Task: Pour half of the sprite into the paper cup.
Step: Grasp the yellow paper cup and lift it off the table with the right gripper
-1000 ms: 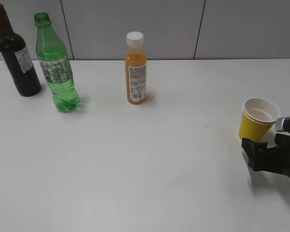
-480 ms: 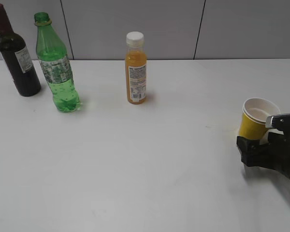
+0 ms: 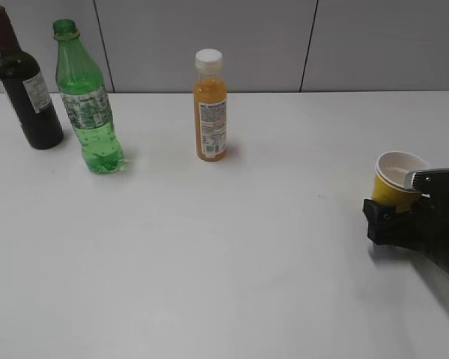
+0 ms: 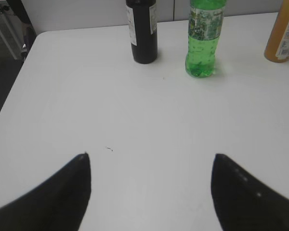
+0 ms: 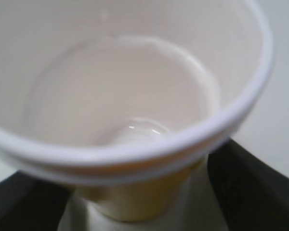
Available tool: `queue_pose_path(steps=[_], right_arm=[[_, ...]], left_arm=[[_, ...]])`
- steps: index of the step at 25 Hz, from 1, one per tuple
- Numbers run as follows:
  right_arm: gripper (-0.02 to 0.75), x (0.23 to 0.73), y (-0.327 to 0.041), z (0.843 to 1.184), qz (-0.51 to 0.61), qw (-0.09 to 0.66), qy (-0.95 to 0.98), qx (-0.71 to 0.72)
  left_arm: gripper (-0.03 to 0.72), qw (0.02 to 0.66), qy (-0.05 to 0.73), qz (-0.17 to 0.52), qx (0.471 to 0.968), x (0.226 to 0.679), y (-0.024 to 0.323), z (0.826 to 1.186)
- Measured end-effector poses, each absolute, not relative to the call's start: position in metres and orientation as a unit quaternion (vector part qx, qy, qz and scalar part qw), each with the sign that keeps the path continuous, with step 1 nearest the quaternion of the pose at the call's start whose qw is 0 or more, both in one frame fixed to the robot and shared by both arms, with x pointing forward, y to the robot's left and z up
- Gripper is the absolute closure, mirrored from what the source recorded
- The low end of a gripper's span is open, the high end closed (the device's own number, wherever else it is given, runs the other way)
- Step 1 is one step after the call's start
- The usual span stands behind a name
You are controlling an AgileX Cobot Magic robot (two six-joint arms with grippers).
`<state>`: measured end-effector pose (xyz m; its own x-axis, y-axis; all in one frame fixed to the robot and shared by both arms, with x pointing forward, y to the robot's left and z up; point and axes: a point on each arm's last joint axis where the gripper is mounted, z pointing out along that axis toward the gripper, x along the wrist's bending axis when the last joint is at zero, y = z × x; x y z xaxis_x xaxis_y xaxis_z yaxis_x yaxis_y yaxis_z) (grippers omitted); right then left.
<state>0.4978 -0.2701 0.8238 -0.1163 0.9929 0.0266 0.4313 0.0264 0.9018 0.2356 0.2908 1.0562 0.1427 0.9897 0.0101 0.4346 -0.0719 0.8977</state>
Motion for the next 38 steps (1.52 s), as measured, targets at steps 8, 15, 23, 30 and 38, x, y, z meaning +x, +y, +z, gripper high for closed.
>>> queue_pose_path(steps=[8, 15, 23, 30, 38], right_arm=[[0.102, 0.509, -0.269, 0.818, 0.418, 0.353, 0.619, 0.564], [0.139, 0.51, -0.269, 0.813, 0.423, 0.356, 0.616, 0.561], [0.208, 0.511, -0.268, 0.812, 0.428, 0.355, 0.616, 0.557], [0.284, 0.511, -0.267, 0.812, 0.43, 0.354, 0.616, 0.557], [0.286, 0.505, -0.267, 0.819, 0.422, 0.349, 0.625, 0.556]], left_arm=[[0.099, 0.397, 0.554, 0.35, 0.643, 0.236, 0.291, 1.056], [0.099, 0.397, 0.554, 0.35, 0.643, 0.236, 0.291, 1.056], [0.099, 0.397, 0.554, 0.35, 0.643, 0.236, 0.291, 1.056], [0.099, 0.397, 0.554, 0.35, 0.643, 0.236, 0.291, 1.056], [0.099, 0.397, 0.554, 0.35, 0.643, 0.236, 0.291, 1.056]])
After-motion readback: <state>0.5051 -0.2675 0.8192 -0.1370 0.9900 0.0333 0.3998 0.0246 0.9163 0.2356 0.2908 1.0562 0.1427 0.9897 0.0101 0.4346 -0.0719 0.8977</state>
